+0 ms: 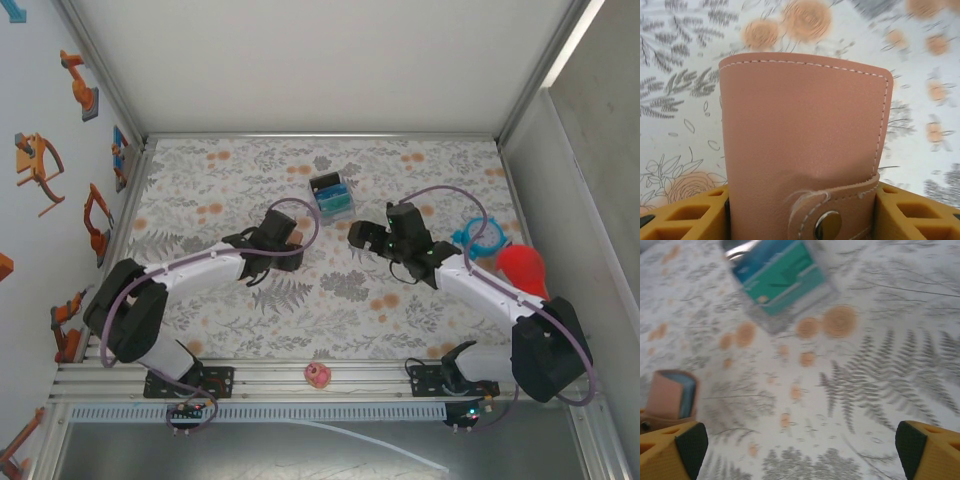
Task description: Take the credit cards out of the card holder
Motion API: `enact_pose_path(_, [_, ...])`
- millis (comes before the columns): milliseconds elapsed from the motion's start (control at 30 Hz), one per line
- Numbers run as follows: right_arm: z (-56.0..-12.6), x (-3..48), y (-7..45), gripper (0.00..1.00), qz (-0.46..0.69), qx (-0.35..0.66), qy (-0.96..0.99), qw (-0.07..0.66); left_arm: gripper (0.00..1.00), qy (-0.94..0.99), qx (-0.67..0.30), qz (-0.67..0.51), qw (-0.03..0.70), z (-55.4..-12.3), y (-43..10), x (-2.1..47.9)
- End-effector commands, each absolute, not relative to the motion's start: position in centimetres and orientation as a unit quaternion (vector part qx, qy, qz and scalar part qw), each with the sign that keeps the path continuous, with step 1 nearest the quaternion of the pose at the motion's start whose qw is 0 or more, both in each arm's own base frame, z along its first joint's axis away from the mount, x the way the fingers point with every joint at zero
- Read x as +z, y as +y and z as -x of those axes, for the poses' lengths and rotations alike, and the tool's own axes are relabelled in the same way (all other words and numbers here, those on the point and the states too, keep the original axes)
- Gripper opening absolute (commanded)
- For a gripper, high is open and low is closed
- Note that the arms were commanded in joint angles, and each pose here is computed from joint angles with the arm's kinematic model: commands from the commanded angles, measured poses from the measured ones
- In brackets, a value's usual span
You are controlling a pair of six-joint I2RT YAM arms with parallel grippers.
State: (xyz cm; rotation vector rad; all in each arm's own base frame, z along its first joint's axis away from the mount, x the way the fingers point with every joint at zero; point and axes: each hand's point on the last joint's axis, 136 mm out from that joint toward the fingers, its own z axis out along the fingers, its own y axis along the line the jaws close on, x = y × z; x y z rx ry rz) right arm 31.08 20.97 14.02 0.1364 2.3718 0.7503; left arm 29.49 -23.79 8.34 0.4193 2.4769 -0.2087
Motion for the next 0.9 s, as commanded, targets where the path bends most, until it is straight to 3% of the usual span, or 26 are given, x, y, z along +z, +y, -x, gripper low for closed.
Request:
enact_pose_path(0, [-30.3, 17.6, 25.2, 0.92, 0.008, 0.407, 0.857, 0.315, 0.58, 0.903, -0.127, -0.197, 0.361, -29.6, -25.7, 11.8])
enact_pose_path(400, [-29.3, 20.3, 29.8, 0.83, 0.068, 0.495, 0.811, 0.303, 0.57, 0.837, -0.260, -0.255, 0.409, -26.9, -29.0, 16.8])
enact_pose_path(567, [-29.7, 20.0, 30.5, 0.81, 0.067, 0.501, 0.811, 0.296, 0.57, 0.828, -0.275, -0.272, 0.405, -26.2, -29.8, 17.0])
enact_pose_path(867, [-30.4, 20.0, 32.5, 0.67, 0.063, 0.542, 0.791, 0.276, 0.58, 0.823, -0.286, -0.287, 0.399, -25.8, -30.8, 17.1])
